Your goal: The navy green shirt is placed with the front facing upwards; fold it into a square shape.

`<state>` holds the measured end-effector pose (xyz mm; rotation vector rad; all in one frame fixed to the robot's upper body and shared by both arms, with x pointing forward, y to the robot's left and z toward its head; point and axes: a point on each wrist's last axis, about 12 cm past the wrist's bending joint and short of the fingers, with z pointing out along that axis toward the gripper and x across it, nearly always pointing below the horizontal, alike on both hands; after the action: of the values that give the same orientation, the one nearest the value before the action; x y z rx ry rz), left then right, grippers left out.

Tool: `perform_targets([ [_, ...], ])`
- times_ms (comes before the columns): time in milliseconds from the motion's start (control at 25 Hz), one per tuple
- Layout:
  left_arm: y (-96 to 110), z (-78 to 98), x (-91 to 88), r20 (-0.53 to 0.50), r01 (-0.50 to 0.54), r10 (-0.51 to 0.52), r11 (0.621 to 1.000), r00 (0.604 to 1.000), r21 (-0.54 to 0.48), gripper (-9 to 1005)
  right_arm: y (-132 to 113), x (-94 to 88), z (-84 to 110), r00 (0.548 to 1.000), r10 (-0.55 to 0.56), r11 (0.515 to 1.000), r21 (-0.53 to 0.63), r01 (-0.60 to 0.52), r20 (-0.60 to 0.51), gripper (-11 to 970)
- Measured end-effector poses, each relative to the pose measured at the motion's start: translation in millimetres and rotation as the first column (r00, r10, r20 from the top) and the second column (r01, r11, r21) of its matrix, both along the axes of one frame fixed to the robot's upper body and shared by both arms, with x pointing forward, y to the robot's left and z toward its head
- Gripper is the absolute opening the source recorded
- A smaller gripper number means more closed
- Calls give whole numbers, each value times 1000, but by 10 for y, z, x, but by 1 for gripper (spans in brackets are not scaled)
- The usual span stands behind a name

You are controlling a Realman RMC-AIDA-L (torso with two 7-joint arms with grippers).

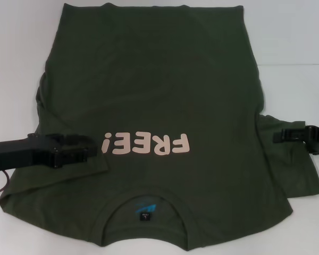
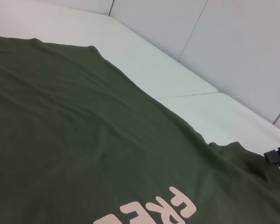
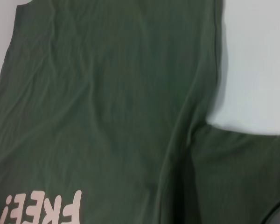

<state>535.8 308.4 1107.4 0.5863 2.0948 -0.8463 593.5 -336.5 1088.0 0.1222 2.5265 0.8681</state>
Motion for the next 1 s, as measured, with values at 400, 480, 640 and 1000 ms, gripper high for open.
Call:
perform_targets([
  [400,0,9,6,7,-3,3,1000,1000,-9,733,-8,-7,-38,999,1,999,-46,-3,-49,909],
  [480,-2,14,8,11,-3,3,1000,1000,-12,733,-12,-5,-45,999,-9,999,-44,7,-51,903],
  [640,-4,21,11,15,-4,4,1000,1000,-18,734,-14,1,-35,999,-12,999,-39,10,-38,854],
  [1000,-4,22,12,15,-5,5,1000,1000,-19,733,3,24,-15,999,-4,999,-43,2,-33,515],
])
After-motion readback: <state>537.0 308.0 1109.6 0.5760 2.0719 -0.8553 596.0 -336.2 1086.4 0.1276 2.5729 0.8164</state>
